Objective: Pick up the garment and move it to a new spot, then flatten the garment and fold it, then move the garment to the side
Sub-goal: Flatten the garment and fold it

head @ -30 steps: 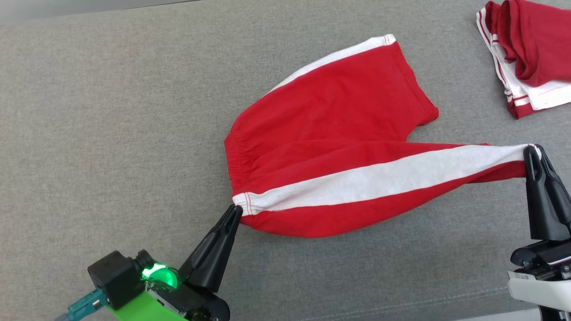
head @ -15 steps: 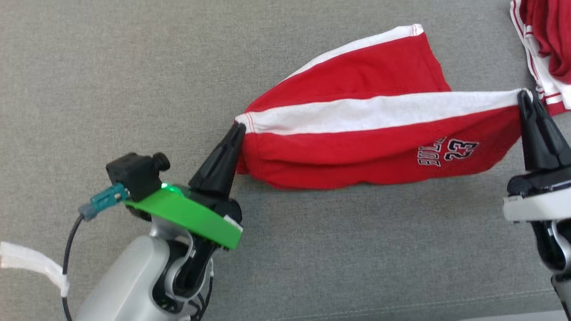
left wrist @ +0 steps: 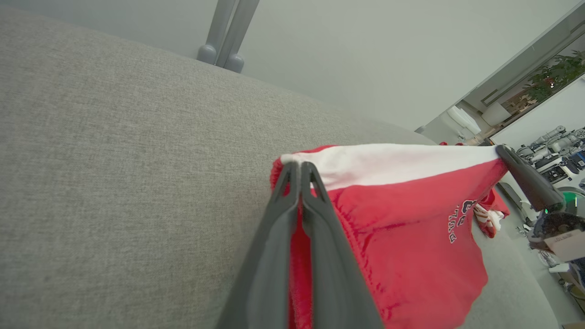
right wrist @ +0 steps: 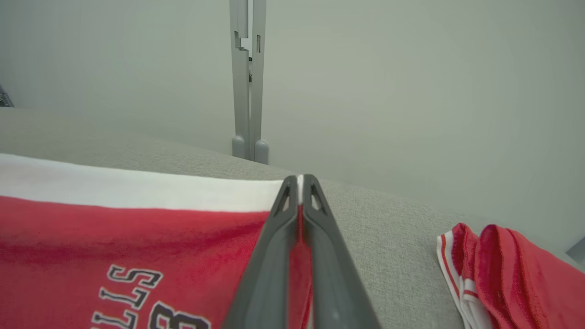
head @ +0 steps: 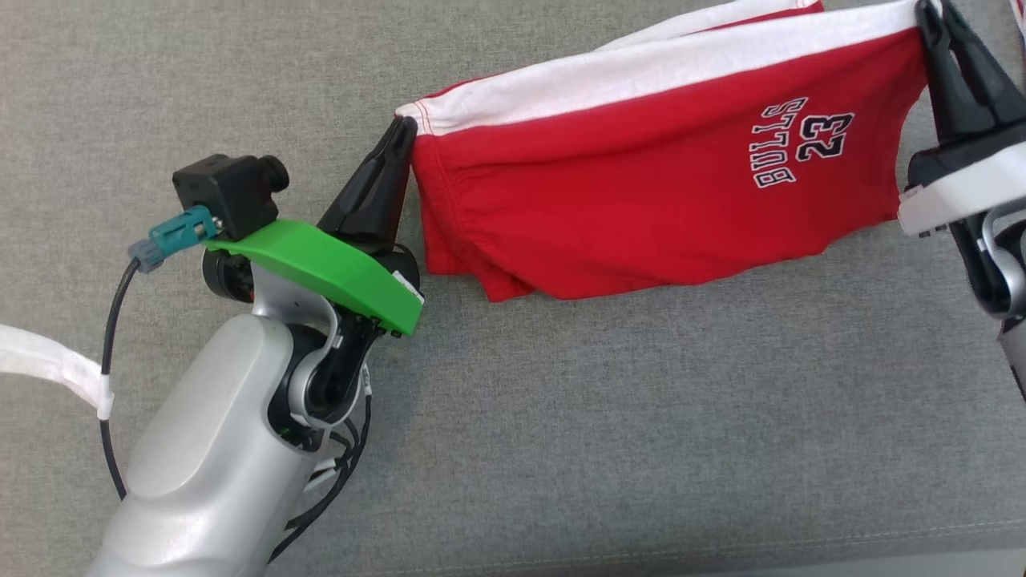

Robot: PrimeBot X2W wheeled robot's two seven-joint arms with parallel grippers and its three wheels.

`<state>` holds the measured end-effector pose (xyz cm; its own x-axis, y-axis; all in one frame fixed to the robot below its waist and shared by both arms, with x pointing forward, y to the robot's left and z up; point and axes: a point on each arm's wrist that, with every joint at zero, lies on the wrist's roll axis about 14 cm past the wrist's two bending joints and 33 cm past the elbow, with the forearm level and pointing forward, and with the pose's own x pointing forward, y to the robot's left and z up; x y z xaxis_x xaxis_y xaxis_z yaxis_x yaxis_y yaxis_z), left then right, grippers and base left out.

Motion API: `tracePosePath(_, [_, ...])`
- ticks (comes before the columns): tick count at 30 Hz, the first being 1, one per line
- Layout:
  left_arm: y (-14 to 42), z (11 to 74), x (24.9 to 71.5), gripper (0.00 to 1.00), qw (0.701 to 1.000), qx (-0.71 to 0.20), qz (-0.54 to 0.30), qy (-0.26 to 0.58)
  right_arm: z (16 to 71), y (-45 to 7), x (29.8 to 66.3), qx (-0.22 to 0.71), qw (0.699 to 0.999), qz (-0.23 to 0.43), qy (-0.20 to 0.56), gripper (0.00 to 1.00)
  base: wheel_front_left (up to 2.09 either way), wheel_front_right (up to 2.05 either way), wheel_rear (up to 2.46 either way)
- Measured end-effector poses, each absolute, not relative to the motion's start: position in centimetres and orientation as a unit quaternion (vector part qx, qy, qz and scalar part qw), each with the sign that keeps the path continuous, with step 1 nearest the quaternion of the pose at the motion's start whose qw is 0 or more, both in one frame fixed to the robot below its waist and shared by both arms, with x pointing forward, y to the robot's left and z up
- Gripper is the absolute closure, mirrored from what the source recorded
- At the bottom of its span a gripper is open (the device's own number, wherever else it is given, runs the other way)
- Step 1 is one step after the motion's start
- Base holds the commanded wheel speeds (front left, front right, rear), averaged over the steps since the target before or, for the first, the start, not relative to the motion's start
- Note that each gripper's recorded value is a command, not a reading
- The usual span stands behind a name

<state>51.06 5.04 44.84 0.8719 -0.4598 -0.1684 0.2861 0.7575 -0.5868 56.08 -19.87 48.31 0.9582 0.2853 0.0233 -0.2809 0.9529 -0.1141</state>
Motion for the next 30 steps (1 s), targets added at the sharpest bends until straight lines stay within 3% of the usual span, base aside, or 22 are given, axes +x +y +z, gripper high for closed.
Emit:
tracePosePath(11, [5.8, 42.7, 53.1, 1.00, 0.931, -0.266, -0.186, 0.166, 44.3, -18.3, 60.0, -0.068, 0.985, 0.157, 0.032, 1.00, 0.00, 0.00, 0.00])
tracePosePath(12, [5.8, 42.2, 53.2, 1.00, 0.931, -0.264, -0.185, 0.171, 44.0, -17.9, 60.1, -0.065, 0.984, 0.159, 0.035, 0.89, 0.00, 0.00, 0.00])
tracePosePath(13, [5.9, 41.9, 53.2, 1.00, 0.931, -0.263, -0.182, 0.176, 43.7, -17.7, 60.3, -0.059, 0.985, 0.159, 0.038, 0.61, 0.00, 0.00, 0.00])
tracePosePath(14, [5.9, 41.6, 53.2, 1.00, 0.931, -0.263, -0.180, 0.178, 43.7, -17.6, 60.5, -0.055, 0.985, 0.159, 0.038, 0.00, 0.00, 0.00, 0.00])
tracePosePath(15, [5.9, 41.4, 53.2, 1.00, 0.932, -0.261, -0.178, 0.179, 43.7, -17.6, 60.6, -0.055, 0.985, 0.158, 0.038, 0.00, 0.00, 0.00, 0.00])
tracePosePath(16, [5.9, 41.3, 53.2, 0.85, 0.932, -0.261, -0.177, 0.180, 43.9, -17.6, 60.7, -0.051, 0.986, 0.156, 0.036, 0.00, 0.00, 0.00, 0.00])
tracePosePath(17, [5.8, 41.3, 53.1, 0.57, 0.932, -0.261, -0.177, 0.179, 44.3, -17.8, 60.7, -0.048, 0.987, 0.152, 0.032, 0.00, 0.00, 0.00, 0.00])
tracePosePath(18, [5.8, 41.4, 53.1, 0.09, 0.932, -0.261, -0.177, 0.178, 44.6, -17.9, 60.7, -0.047, 0.987, 0.150, 0.029, 0.00, 0.00, 0.00, 0.00])
tracePosePath(19, [5.8, 41.6, 53.1, 0.00, 0.936, -0.255, -0.176, 0.171, 45.2, -18.1, 60.7, -0.048, 0.988, 0.147, 0.021, 0.00, 0.00, 0.00, 0.00])
tracePosePath(23, [6.4, 42.7, 52.6, 0.00, 0.950, -0.221, -0.172, 0.137, 47.6, -18.6, 59.7, -0.047, 0.989, 0.139, -0.010, 0.00, 0.00, 0.00, 0.00])
tracePosePath(30, [7.8, 45.2, 49.0, 0.00, 0.971, -0.172, -0.148, 0.070, 48.6, -18.8, 54.5, -0.006, 0.992, 0.121, -0.018, 0.00, 0.00, 0.00, 0.00])
